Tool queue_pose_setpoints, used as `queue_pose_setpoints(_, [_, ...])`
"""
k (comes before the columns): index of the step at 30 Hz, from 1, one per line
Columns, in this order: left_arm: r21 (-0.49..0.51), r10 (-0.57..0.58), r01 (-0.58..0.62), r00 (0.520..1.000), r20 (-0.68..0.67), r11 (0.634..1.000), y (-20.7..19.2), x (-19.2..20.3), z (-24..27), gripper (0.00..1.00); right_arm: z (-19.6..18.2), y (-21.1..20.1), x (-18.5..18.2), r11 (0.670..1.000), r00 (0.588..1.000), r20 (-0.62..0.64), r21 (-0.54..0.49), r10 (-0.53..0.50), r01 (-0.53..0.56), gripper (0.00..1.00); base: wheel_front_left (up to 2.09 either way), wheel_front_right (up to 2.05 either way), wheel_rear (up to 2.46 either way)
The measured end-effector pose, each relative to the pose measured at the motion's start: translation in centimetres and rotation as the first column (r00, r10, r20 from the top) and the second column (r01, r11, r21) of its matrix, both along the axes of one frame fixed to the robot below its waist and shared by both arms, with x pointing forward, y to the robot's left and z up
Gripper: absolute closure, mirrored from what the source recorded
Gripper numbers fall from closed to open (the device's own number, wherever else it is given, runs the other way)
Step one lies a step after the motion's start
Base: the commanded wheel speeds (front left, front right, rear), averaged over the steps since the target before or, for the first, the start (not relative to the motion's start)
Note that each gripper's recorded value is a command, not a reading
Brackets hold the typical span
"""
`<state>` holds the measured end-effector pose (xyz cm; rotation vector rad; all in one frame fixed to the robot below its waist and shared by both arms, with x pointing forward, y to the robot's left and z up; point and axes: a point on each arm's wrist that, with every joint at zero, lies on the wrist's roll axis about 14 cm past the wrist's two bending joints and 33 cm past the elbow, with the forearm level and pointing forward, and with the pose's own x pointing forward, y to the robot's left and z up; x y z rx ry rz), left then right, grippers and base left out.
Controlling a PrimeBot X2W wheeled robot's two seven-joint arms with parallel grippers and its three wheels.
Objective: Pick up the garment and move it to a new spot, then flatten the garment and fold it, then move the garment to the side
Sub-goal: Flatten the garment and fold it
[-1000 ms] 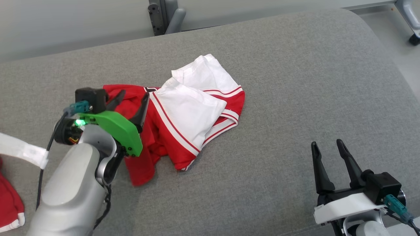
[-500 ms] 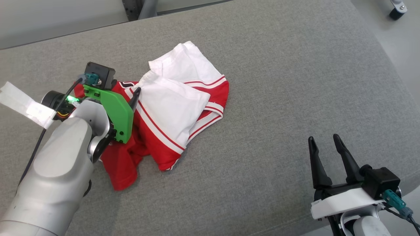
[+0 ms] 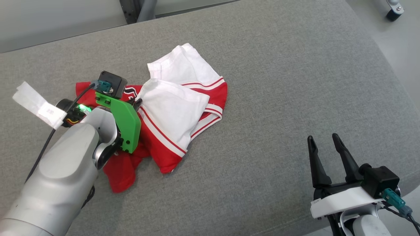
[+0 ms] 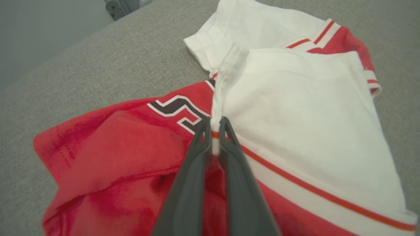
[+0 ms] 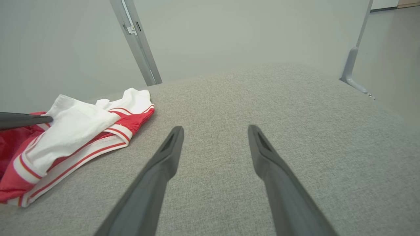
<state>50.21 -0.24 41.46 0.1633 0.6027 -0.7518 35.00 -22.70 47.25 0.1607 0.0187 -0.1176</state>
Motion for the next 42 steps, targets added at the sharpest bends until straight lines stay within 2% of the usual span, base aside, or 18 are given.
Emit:
queue_pose_setpoints(3, [-0.033, 0.016, -0.016, 1.000, 0.021, 0.999, 0.3, 0.2, 0.9, 1.00, 0.3, 0.0, 0.0, 1.000, 1.000, 0.009, -0.002, 0.002, -0.002, 0.00, 0.00, 0.00, 0.00])
queue_pose_setpoints(6, [-0.128, 0.059, -0.050, 0.996, 0.068, 0.990, 0.1, 1.5, 3.5, 1.00, 0.5, 0.0, 0.0, 1.000, 1.000, 0.018, -0.003, 0.002, -0.002, 0.00, 0.00, 0.00, 0.00])
queue_pose_setpoints(11, [-0.270, 0.157, -0.085, 0.954, 0.257, 0.959, 1.0, 5.6, 12.2, 1.00, 0.9, -0.2, 0.0, 1.000, 0.999, 0.032, -0.002, -0.002, 0.002, 0.00, 0.00, 0.00, 0.00])
queue_pose_setpoints(15, [-0.313, 0.169, -0.051, 0.916, 0.364, 0.948, 0.8, 6.7, 17.8, 1.00, 1.0, -0.3, -0.3, 1.000, 0.999, 0.035, 0.008, -0.011, 0.011, 0.00, 0.00, 0.00, 0.00])
queue_pose_setpoints(20, [-0.343, 0.164, 0.008, 0.867, 0.470, 0.939, -1.2, 6.4, 23.8, 1.00, 1.3, -0.7, -0.6, 1.000, 0.999, 0.044, 0.016, -0.025, 0.024, 0.00, 0.00, 0.00, 0.00])
queue_pose_setpoints(24, [-0.414, 0.158, 0.063, 0.863, 0.479, 0.908, -4.9, 4.2, 26.0, 1.00, 1.7, -1.5, -1.1, 0.999, 0.997, 0.056, 0.011, -0.049, 0.048, 0.00, 0.00, 0.00, 0.00])
queue_pose_setpoints(27, [-0.468, 0.116, 0.109, 0.897, 0.427, 0.877, -8.8, 1.2, 24.8, 1.00, 2.0, -2.1, -1.4, 0.998, 0.996, 0.065, 0.007, -0.067, 0.067, 0.00, 0.00, 0.00, 0.00])
queue_pose_setpoints(28, [-0.468, 0.116, 0.109, 0.897, 0.427, 0.877, -8.8, 1.2, 24.8, 1.00, 2.0, -2.1, -1.4, 0.998, 0.996, 0.065, 0.007, -0.067, 0.067, 0.00, 0.00, 0.00, 0.00])
queue_pose_setpoints(30, [-0.489, 0.066, 0.132, 0.928, 0.366, 0.862, -11.4, -1.3, 22.4, 1.00, 2.1, -2.3, -1.6, 0.997, 0.995, 0.067, 0.006, -0.076, 0.075, 0.00, 0.00, 0.00, 0.00])
queue_pose_setpoints(35, [-0.470, -0.049, 0.177, 0.961, 0.272, 0.865, -15.6, -6.2, 16.6, 1.00, 2.2, -3.1, -2.1, 0.995, 0.993, 0.064, -0.002, -0.101, 0.102, 0.00, 0.00, 0.00, 0.00])
queue_pose_setpoints(36, [-0.459, -0.099, 0.201, 0.967, 0.235, 0.865, -16.9, -8.2, 14.4, 1.00, 2.0, -3.3, -2.3, 0.994, 0.992, 0.057, -0.006, -0.110, 0.110, 0.00, 0.00, 0.00, 0.00])
queue_pose_setpoints(42, [-0.430, -0.213, 0.260, 0.965, 0.154, 0.865, -19.0, -12.4, 8.0, 1.00, 1.6, -3.6, -1.8, 0.993, 0.993, 0.037, -0.019, -0.116, 0.116, 0.00, 0.00, 0.00, 0.00])
